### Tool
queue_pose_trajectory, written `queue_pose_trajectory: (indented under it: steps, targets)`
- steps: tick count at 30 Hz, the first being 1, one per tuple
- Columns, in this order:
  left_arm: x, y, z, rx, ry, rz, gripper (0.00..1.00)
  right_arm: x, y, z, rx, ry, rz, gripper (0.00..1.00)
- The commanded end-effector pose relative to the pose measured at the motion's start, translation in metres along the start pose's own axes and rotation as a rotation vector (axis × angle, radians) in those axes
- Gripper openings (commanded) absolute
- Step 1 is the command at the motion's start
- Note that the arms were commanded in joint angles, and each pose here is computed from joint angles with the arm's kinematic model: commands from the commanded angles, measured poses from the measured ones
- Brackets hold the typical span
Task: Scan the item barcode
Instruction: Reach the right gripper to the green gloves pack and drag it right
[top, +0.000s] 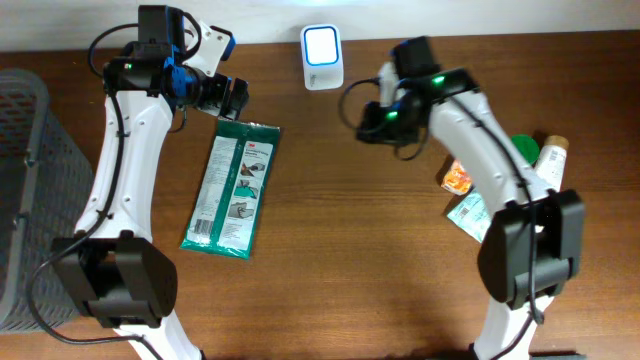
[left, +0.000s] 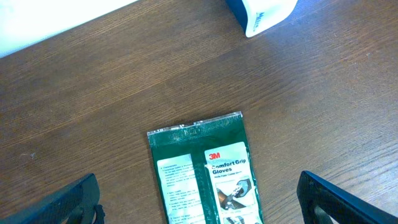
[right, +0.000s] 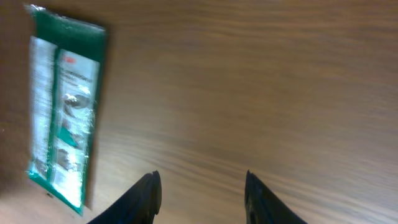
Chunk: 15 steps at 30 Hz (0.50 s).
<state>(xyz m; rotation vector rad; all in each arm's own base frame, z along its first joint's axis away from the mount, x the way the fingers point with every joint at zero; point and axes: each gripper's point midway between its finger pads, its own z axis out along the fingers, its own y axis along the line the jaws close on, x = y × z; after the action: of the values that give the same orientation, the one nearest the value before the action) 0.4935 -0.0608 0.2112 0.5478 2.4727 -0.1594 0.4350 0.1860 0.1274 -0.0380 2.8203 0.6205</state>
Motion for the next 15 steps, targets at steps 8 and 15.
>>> queue_pose_trajectory:
  steps: [8, 15]
  targets:
    - [-0.015, 0.001, -0.018, -0.012, -0.059, 0.015, 0.99, 0.007, 0.064, 0.048, -0.085, -0.084, 0.163, 0.37]
    - [-0.018, 0.026, -0.029, -0.112, -0.067, -0.026, 0.99, 0.022, 0.088, 0.095, -0.180, -0.011, 0.175, 0.44]
